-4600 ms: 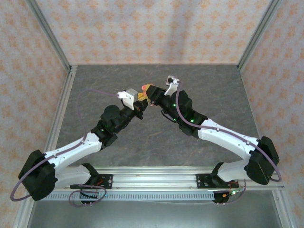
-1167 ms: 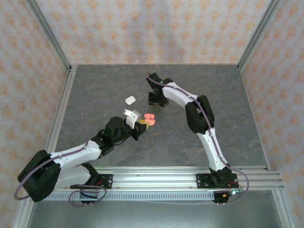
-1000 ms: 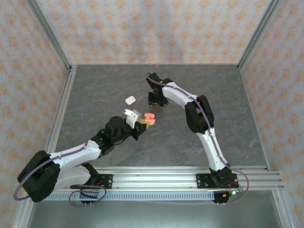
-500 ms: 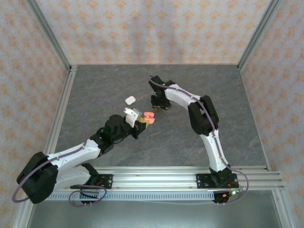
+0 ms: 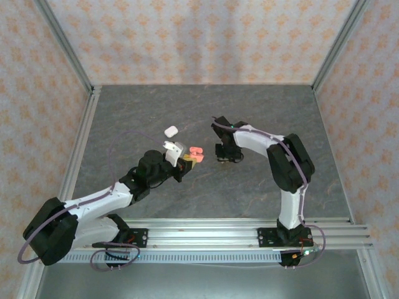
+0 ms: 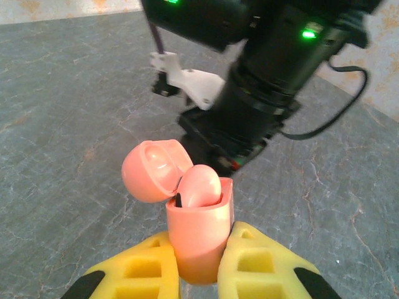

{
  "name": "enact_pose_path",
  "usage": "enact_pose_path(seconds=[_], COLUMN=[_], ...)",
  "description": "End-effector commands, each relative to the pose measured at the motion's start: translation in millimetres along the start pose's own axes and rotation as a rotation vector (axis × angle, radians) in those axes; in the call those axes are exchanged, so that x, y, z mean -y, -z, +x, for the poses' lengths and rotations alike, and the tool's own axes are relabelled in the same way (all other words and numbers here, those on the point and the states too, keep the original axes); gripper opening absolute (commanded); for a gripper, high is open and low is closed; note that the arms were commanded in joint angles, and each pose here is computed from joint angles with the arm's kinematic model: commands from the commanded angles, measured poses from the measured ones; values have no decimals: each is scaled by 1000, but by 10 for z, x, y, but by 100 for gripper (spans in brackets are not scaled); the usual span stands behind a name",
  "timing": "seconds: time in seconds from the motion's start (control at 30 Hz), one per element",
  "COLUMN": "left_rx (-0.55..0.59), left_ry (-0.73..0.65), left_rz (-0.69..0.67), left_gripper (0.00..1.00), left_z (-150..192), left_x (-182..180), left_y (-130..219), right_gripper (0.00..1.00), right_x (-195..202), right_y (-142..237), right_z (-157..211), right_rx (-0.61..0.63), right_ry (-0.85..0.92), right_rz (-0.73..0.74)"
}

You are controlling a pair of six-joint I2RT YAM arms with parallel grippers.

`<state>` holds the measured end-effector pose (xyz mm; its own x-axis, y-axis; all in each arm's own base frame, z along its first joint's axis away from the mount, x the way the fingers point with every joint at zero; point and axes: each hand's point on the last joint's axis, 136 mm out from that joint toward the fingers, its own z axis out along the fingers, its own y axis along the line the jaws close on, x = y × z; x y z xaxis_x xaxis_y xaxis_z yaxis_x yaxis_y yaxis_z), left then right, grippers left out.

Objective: Insert the wireless bluetooth earbuds into the charging case

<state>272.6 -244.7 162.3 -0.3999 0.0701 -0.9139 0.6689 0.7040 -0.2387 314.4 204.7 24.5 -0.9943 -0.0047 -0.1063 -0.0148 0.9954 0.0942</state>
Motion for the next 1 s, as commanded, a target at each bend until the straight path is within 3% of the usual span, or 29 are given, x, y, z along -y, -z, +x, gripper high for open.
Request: enact_pose_path(seconds=[0.0,0.13,0.33,0.47,0.97], left_rx=[79,106,133,153,107], left_ry=[26,65,75,73,52], left_rz=[58,104,133,131,130], left_gripper=[0,0,0,0,0], left_z=[-231,-279,-287,-280,-179], left_x=[135,235,283,267,278], left_y=[-63,-125,-163,-179,-124], right_gripper=[23,29,40,42,44], right_x=[264,345,317,299,239], right_y=[-47,24,372,518,137], right_z=[322,446,354,305,244], right_rx=[-63,-62,33,84,78], right_ry=[13,-3,-51,-100,-309], right_rz=[67,70,34,9,-16])
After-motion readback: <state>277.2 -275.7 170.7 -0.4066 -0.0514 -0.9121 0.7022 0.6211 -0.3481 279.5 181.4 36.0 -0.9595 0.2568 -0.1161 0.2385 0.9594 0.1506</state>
